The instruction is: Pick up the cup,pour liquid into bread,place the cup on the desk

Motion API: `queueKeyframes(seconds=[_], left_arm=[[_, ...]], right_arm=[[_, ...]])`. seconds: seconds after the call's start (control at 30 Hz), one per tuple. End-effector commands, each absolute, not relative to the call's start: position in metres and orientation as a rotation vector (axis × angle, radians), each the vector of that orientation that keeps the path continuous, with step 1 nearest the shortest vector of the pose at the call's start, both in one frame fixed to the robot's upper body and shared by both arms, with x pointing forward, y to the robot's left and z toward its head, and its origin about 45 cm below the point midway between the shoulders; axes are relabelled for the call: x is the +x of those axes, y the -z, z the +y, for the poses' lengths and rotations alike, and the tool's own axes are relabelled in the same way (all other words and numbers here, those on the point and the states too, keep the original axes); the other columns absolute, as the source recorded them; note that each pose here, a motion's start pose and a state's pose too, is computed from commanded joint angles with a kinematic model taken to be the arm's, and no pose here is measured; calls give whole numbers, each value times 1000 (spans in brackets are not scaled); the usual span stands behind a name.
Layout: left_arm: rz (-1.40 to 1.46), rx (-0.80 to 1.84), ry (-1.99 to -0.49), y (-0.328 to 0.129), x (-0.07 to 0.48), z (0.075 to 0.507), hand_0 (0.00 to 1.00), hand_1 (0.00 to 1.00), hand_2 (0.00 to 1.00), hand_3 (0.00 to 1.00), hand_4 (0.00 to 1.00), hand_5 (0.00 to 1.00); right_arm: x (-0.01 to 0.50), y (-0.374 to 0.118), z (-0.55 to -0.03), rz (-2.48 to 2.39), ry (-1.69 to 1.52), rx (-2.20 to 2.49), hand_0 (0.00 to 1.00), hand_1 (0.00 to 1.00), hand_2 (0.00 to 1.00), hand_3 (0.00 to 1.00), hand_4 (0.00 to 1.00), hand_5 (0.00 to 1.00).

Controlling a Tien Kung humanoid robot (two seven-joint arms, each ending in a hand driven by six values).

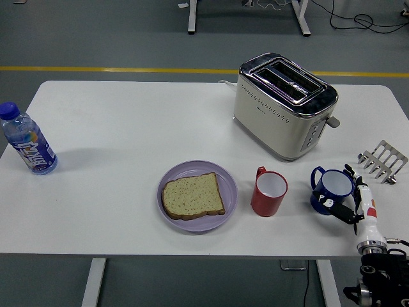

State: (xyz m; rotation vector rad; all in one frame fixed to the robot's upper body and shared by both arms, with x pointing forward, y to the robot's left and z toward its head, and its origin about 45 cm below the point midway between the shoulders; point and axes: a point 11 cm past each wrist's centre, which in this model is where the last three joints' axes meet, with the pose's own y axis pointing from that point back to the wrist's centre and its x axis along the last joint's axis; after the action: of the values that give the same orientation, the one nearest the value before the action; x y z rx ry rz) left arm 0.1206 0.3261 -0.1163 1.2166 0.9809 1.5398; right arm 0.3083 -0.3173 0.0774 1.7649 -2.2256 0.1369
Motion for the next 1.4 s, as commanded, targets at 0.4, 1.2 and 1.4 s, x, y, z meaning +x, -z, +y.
queueKeyframes(seconds=[0.4,1.2,1.4], left_arm=[[981,1210,-1544,116,123,326,681,685,694,542,251,998],[978,1208,-1543,116,124,325,681,685,695,543,252,998],[977,1208,-1542,115,125,325,681,685,694,543,251,998]], right_arm=[[311,-80,-319,-2264,-147,1741,869,760,833,841,998,127],[313,-79,-317,-2285,-127,1742,797,631,686,697,985,122],[313,-78,-318,-2289,-124,1738,764,600,658,661,970,108]])
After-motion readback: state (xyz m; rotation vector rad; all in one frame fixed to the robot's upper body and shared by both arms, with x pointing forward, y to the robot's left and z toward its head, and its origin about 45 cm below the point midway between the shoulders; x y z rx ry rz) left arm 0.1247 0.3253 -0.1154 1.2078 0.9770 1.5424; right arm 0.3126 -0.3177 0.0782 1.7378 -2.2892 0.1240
